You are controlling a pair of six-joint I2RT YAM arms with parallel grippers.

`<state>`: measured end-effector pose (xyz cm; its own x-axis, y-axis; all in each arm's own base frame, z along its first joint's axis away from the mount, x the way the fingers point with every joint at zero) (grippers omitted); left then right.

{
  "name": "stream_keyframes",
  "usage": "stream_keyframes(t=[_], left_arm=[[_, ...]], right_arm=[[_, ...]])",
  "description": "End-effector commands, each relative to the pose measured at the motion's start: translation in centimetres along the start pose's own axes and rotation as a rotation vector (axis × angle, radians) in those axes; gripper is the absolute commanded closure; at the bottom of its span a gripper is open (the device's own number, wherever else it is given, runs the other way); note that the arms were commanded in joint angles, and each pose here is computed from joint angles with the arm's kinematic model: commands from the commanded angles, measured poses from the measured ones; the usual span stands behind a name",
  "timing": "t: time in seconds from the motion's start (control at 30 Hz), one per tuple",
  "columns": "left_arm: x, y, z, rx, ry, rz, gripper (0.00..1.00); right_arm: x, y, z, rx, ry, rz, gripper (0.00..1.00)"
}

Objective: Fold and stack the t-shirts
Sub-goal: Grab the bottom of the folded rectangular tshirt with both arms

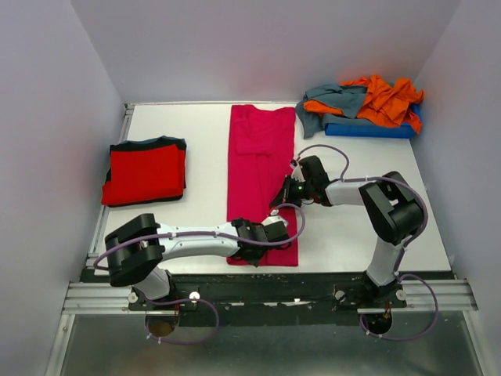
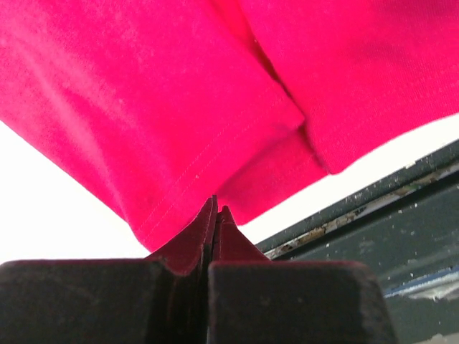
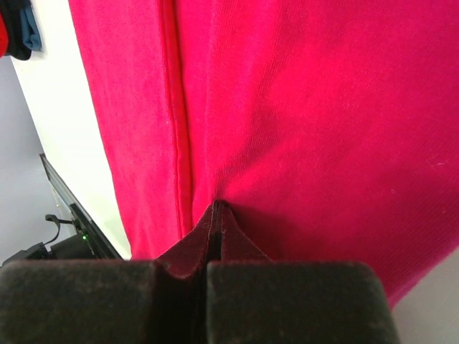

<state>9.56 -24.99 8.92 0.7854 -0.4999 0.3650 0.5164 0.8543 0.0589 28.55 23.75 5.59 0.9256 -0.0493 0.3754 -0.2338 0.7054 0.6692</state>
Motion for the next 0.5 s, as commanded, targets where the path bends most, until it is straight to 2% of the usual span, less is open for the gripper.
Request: stream_keyframes(t=[0.0, 0.07, 0.1, 0.13, 0.2, 0.23, 0.3, 0.47], left_arm=[[-0.8, 0.5, 2.1, -0.040, 0.031, -0.040, 1.00], [-0.8, 0.8, 2.3, -0.019, 0.024, -0.041, 1.00], [-0.7, 1.0, 2.3, -0.009, 0.019, -0.038, 0.95], [-0.6, 0.9, 2.2, -0.007, 0.014, -0.039, 0.85], [-0.5, 0.6, 1.9, -0.016, 0.017, -0.038, 0.72], [-0.4, 0.5, 1.9, -0.012, 0.015, -0.031, 0.62], [-0.2, 0.8, 2.1, 0.016, -0.006, -0.017, 0.51], [-0.3, 1.9, 2.0, 0.060, -0.044, -0.030, 0.46]], right_arm=[[-0.7, -1.9, -0.8, -0.077, 0.046, -0.038, 0.99], [-0.7, -1.9, -0.8, -0.076, 0.049, -0.045, 0.99], [-0.6, -1.9, -0.8, -0.075, 0.048, -0.046, 0.99], [-0.5, -1.8, -0.8, -0.072, 0.046, -0.041, 0.99], [-0.5, -1.8, -0.7, -0.075, 0.043, -0.042, 0.99], [-0.5, -1.9, -0.7, -0.079, 0.042, -0.041, 0.99], [-0.5, -1.9, -0.6, -0.080, 0.040, -0.042, 0.99], [-0.4, -1.8, -0.5, -0.071, 0.039, -0.038, 0.99]])
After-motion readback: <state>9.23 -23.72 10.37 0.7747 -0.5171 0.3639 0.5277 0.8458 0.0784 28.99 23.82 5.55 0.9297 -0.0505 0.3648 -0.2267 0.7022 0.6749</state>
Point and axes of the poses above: each gripper's point midway between its finger pads, its own z axis back along the fingers, its own y axis along the line the jaws close on, x = y × z, the point moved 6 cm from there along z, back along the fingers, and after that the axes turned 8 degrees about z, right-handed, at the moved point
